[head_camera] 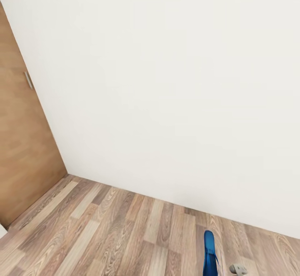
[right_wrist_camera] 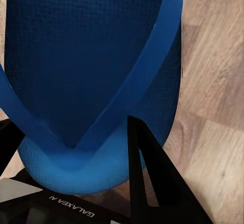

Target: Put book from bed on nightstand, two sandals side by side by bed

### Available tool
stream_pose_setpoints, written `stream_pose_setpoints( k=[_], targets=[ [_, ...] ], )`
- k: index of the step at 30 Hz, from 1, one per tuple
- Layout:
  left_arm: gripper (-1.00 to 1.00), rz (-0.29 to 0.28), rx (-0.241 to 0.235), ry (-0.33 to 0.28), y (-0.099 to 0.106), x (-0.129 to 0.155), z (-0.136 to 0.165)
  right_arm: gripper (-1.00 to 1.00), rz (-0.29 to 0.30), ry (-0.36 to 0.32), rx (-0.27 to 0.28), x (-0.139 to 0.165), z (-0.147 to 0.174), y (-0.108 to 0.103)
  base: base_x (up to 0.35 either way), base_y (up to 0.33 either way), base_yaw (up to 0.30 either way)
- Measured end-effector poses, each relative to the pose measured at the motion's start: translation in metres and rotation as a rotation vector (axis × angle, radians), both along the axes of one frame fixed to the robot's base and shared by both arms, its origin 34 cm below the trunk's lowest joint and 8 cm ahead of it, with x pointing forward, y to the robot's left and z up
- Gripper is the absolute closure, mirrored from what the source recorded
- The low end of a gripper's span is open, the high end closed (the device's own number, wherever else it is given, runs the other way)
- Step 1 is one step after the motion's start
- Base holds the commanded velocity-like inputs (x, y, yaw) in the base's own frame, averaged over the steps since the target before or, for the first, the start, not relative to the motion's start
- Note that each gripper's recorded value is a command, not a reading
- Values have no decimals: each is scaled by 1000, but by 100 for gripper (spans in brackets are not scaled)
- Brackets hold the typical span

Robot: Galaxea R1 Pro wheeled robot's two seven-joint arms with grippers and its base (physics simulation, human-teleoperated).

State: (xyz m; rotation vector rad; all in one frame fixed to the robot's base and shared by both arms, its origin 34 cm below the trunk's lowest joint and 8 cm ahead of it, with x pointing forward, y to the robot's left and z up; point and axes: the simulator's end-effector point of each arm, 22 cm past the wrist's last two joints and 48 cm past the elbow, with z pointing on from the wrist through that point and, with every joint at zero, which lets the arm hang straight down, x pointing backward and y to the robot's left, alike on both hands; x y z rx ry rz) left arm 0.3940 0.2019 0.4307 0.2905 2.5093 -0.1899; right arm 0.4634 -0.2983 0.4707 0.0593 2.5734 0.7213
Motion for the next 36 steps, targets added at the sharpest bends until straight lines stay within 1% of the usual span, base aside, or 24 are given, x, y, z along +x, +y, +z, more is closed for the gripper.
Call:
stream_pose_setpoints(
  k=[26, 36],
  targets=[
    [-100, 0, 0, 0, 0, 0, 0, 100, 1, 2, 0, -1, 0, 0, 2, -3, 288],
    [-100, -2, 0, 0, -1, 0, 0, 100, 0, 1, 0, 0, 0, 0, 108, -205, 291]
  ],
)
